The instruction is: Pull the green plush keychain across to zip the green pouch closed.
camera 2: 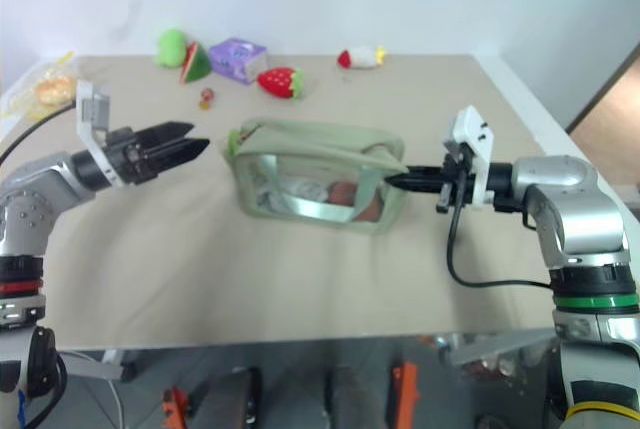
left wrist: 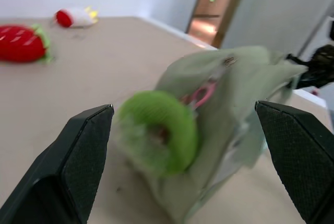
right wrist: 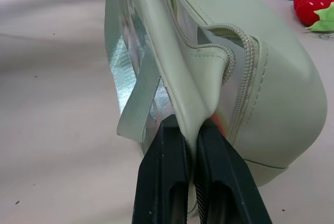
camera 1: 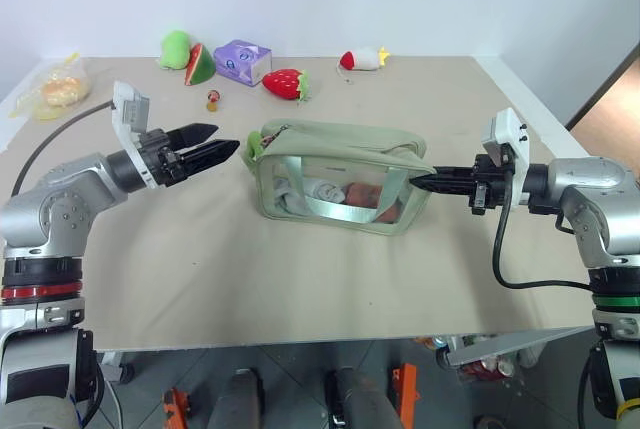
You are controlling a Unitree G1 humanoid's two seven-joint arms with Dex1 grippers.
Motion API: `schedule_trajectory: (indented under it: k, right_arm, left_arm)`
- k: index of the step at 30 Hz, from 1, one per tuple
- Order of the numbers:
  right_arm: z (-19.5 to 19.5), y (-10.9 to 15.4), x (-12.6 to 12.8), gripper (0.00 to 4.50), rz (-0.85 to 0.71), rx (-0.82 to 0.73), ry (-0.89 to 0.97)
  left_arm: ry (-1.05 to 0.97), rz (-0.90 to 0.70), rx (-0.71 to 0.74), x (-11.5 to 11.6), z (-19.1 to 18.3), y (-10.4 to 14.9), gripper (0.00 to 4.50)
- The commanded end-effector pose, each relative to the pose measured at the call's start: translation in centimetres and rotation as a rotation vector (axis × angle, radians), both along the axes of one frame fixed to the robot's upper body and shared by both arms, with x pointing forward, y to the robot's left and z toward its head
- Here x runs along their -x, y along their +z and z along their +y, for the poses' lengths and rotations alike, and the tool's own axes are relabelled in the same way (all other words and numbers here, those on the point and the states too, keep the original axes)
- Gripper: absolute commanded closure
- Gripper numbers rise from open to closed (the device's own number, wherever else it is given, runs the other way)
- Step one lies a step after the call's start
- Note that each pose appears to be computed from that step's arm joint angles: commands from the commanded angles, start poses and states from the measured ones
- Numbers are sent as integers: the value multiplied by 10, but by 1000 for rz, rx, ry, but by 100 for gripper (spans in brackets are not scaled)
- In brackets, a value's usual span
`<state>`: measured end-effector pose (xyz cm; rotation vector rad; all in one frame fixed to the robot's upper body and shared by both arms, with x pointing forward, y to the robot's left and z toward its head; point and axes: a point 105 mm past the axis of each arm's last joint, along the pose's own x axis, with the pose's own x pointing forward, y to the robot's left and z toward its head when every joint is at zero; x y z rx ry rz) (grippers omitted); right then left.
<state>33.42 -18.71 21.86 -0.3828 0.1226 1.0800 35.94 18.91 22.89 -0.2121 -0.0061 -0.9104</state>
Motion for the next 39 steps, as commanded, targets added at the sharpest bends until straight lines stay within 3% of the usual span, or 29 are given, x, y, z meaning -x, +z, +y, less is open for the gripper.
schedule_trajectory:
  k: [1,8,29,32,39]
  right_arm:
    - [5,7,1,449,-36,14,19]
    - [5,6,1,449,-44,14,9]
    - [1,7,12,449,-68,26,-18]
    - [1,8,14,450,-71,26,-20]
    - [1,7,16,450,-71,23,-23]
  left_arm:
    - [8,-22,11,2,3,2,0]
    - [58,42,16,-10,2,-17,0]
    - [1,142,33,-38,-24,-36,0]
    - [16,140,28,-43,-27,-39,83]
    - [-9,113,64,-47,-38,-33,324]
